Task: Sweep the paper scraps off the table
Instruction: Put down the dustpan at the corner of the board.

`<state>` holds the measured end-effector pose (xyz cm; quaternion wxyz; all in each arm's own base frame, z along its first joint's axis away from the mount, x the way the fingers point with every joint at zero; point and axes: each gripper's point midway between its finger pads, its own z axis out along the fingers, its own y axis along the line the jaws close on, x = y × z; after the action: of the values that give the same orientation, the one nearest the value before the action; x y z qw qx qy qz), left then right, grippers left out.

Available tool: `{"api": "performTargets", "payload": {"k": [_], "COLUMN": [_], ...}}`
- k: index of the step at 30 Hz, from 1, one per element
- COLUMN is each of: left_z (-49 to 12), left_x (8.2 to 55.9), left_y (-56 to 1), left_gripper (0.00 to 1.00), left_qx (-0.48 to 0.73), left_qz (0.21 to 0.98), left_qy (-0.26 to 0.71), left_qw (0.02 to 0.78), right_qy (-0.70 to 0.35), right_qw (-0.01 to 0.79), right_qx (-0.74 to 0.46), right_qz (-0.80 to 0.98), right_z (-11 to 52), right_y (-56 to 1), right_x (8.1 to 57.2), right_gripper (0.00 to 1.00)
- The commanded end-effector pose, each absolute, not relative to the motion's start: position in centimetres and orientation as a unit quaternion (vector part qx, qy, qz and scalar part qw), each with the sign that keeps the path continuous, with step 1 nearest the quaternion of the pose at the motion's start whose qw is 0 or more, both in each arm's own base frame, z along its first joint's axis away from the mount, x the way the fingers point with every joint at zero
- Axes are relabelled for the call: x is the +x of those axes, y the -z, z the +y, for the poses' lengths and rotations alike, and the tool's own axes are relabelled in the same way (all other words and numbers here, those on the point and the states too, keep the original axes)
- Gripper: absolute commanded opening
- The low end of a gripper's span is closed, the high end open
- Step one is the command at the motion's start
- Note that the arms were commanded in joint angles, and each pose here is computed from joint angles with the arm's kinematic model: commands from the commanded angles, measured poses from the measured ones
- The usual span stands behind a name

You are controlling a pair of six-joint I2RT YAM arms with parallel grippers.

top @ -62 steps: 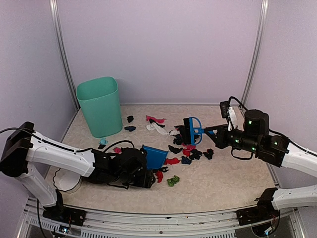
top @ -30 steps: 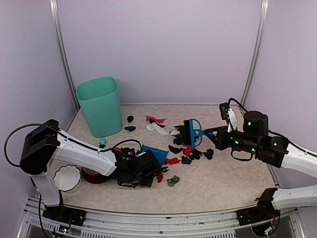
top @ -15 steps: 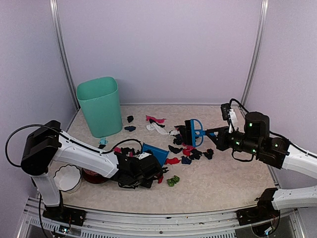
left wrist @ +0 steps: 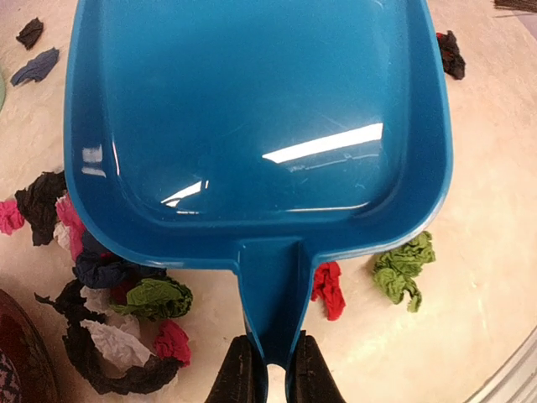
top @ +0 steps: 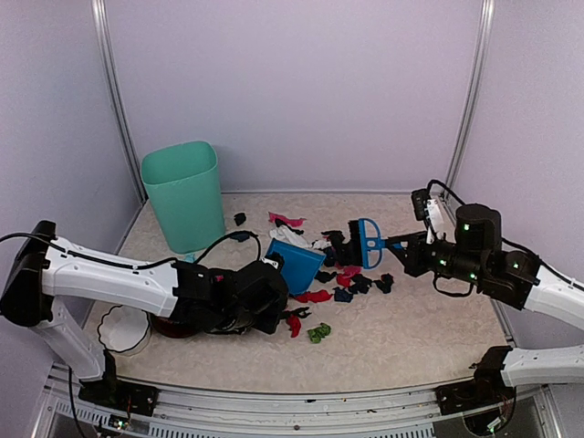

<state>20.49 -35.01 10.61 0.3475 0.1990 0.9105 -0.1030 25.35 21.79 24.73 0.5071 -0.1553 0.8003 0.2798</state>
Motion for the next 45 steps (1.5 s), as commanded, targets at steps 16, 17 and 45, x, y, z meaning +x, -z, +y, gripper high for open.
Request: {"api": "performTargets", "payload": {"k": [16,17,45], "left_z": [-44.7,-45.3,-52.8], "left_x": [8.7,8.4,13.0], "left_y": [-11.0,-10.6,-5.3], "left_gripper": [0.0,0.0,0.0], "left_qx": [0.477,0.488,0.525], "left_qz": [0.823,0.818,0.81], "left_qy": [0.213,0.213,0.158], "left_qw": [0.223,0.218,0.205], "right_qy": [-0.128,-0.121,-0.085], "right_qw": [0.524,0.524,0.509], "right_qx": [-0.063,-0.059,0.009], "right_qz": [0.84,0.841,0.856], "right_z": [14.3,14.0,10.2], "right_y": [-25.2,-25.1,-21.4], "right_x": [27.7,27.8,29.2], "right_gripper": [0.0,0.0,0.0]}}
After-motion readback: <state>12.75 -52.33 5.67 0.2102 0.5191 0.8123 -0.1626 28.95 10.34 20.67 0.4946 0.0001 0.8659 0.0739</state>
